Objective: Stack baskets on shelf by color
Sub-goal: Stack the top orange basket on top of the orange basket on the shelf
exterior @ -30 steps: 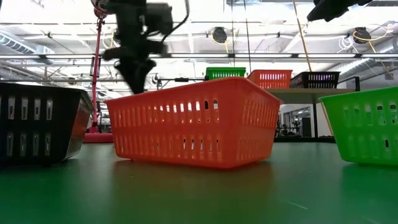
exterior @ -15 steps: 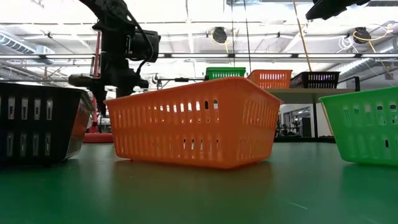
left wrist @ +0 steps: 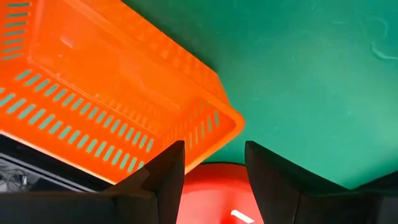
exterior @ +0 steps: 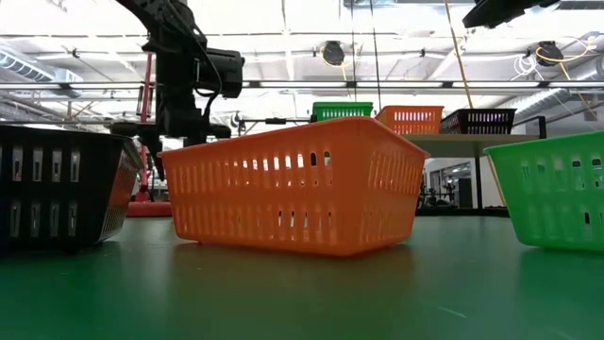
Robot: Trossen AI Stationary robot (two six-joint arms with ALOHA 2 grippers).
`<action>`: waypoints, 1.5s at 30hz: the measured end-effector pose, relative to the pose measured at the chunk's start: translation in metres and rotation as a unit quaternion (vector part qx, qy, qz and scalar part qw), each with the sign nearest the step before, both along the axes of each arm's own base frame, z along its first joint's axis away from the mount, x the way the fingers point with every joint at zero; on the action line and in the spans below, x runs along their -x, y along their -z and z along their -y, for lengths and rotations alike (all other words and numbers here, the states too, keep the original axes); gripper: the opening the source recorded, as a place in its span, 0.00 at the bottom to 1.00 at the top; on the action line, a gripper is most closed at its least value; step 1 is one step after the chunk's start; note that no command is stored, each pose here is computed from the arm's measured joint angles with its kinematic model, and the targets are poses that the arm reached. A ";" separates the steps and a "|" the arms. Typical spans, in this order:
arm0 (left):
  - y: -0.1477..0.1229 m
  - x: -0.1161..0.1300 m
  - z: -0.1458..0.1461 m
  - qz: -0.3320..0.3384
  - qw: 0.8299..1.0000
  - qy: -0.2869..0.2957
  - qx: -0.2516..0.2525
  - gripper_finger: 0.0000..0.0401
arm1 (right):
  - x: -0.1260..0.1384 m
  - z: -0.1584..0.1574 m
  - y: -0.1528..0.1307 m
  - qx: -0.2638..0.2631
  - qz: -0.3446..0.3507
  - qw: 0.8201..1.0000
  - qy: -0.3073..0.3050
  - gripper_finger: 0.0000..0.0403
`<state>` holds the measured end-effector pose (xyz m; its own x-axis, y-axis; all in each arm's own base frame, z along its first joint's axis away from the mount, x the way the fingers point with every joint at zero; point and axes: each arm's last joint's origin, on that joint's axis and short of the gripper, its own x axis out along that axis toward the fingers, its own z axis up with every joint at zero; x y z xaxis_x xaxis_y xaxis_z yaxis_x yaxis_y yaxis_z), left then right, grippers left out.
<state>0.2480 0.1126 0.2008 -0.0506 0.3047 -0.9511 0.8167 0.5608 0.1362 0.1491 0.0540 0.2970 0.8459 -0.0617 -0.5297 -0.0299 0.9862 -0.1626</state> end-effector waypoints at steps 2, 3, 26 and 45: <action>0.000 0.000 0.000 -0.002 1.000 0.004 0.001 0.42 | 0.000 0.000 0.000 0.000 0.000 1.000 0.000 0.26; 0.000 0.000 0.000 -0.002 1.000 0.004 0.001 0.42 | 0.000 0.000 0.000 0.000 0.000 1.000 0.000 0.26; 0.009 -0.007 0.014 0.078 0.990 -0.117 -0.021 0.07 | -0.009 -0.002 -0.008 0.007 0.055 0.998 0.028 0.26; -0.022 -0.070 0.108 0.360 0.856 -0.345 0.140 0.02 | -0.158 -0.004 0.056 0.033 0.069 0.995 0.056 0.27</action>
